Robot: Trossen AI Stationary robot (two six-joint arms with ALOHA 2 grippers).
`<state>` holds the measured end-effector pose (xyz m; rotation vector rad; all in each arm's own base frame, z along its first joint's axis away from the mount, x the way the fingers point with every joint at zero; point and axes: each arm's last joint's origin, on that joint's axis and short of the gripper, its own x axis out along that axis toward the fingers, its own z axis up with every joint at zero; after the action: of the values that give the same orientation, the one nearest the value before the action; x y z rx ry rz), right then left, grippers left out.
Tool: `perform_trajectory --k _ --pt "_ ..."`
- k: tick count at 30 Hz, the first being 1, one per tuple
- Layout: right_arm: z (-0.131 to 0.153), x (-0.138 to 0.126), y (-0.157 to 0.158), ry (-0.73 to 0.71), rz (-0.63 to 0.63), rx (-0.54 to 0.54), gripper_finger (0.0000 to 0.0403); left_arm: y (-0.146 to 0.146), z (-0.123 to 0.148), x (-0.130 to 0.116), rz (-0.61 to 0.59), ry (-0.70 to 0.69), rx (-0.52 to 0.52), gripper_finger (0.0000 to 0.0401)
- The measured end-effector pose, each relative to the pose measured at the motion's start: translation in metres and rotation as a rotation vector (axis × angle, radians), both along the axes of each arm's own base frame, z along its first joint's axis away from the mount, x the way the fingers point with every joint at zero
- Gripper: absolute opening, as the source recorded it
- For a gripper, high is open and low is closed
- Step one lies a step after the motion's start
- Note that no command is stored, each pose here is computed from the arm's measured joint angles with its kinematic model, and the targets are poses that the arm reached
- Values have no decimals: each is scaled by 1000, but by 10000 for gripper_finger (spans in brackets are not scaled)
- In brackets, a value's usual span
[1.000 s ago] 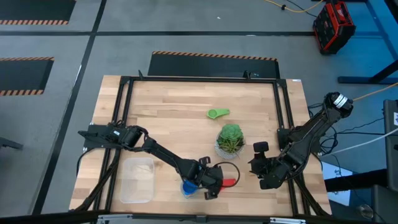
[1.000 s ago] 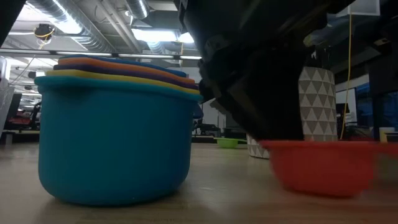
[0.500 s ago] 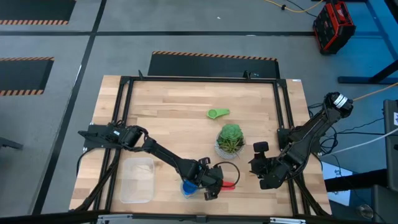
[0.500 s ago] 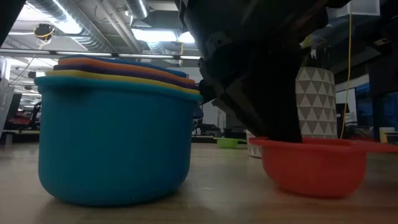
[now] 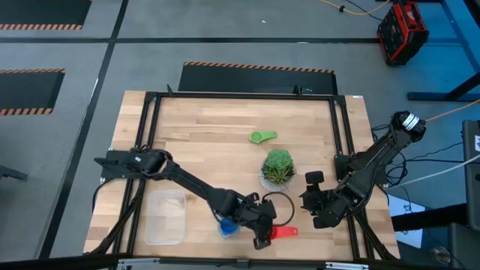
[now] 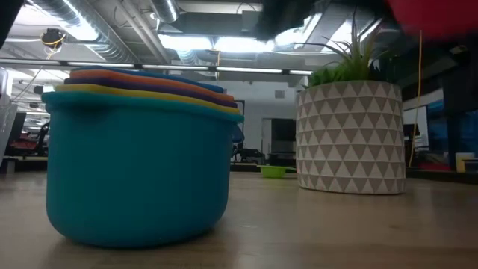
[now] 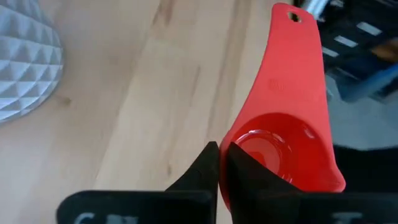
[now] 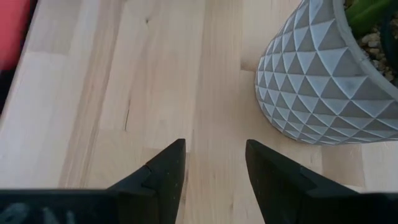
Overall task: Nest measuring cups in basket
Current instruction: Stack the red measuring cup on top of the blue measuring cup
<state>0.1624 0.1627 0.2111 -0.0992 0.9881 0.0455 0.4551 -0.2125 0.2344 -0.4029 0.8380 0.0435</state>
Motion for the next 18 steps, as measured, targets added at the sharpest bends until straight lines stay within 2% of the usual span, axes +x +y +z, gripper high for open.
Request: perform_trajectory --k 3,6,11,14,18 --pt "0 0 0 -2 0 2 173 -8 32 -4 -13 -47 -30 5" --pt "0 0 0 -3 0 4 173 -15 61 -17 12 -29 -22 6" --pt "0 0 0 -4 0 4 173 -28 98 -45 125 -25 29 5" --pt "0 1 1 -7 0 7 173 -35 109 -66 232 -27 29 6" --pt "1 1 1 -11 0 13 173 -47 106 -91 367 20 51 6"
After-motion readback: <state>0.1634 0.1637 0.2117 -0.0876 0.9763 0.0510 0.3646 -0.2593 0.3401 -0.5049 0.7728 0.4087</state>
